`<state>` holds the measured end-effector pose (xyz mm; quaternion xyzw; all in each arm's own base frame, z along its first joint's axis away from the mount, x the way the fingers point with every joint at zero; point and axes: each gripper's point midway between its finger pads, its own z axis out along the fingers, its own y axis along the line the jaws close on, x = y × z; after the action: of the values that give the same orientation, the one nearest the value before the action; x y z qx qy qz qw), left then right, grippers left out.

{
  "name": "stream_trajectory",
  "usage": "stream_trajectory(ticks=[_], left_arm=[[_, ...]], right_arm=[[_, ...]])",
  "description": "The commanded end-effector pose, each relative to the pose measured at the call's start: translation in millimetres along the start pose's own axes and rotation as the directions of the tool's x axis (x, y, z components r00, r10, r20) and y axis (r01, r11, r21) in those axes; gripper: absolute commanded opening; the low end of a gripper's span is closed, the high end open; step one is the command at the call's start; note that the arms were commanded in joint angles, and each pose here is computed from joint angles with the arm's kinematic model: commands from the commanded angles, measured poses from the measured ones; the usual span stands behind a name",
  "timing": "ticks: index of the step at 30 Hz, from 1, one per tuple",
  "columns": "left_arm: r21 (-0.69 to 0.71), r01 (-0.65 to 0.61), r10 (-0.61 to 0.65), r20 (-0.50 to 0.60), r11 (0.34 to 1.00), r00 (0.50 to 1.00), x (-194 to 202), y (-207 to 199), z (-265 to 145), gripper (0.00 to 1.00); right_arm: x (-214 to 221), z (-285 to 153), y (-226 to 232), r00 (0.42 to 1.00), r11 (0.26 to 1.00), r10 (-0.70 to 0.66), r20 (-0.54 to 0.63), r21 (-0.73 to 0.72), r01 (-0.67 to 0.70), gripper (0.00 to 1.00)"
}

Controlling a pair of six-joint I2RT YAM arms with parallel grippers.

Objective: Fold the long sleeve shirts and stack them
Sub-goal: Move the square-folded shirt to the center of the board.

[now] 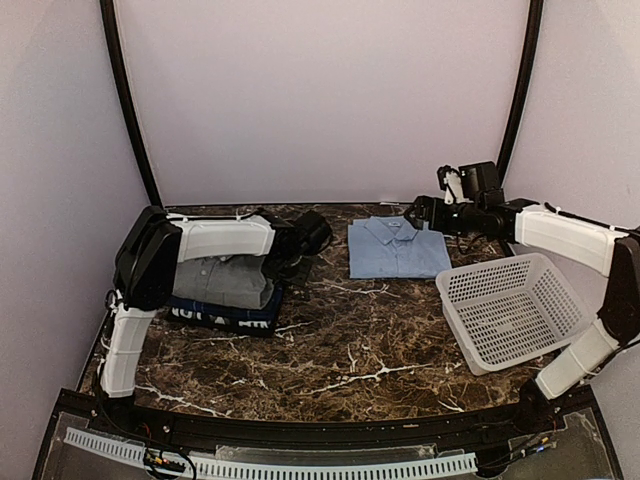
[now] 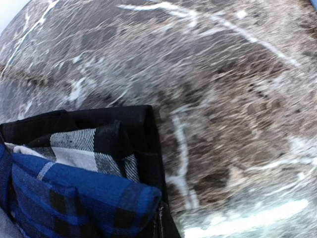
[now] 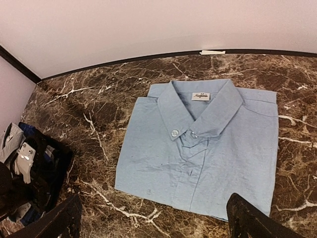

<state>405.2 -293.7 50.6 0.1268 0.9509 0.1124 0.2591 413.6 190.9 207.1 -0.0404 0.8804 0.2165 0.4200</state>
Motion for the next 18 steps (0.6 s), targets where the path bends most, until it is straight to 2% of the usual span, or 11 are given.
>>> stream_trajectory(ticks=[1,8,18], left_arm=[[0.122,0.035,-0.041,0.049,0.992,0.998,-27,-31,-12,0.00],[0.205,0.050,-0.066,0.071,0.977,0.995,-51,-56,-12,0.00],[0.303,0.062,-0.096,0.099,0.951,0.990,-81,-89,-8,0.00]], right_arm=[[-12,-10,-17,0.997,0.998,0.055,0.059,0.011,-0.056,0.99],[4,5,-40,0.990,0.989,0.141,-0.019,-0.050,-0.142,0.98],[19,27,-73,0.988,0.990,0.129,-0.084,0.066,-0.123,0.97]])
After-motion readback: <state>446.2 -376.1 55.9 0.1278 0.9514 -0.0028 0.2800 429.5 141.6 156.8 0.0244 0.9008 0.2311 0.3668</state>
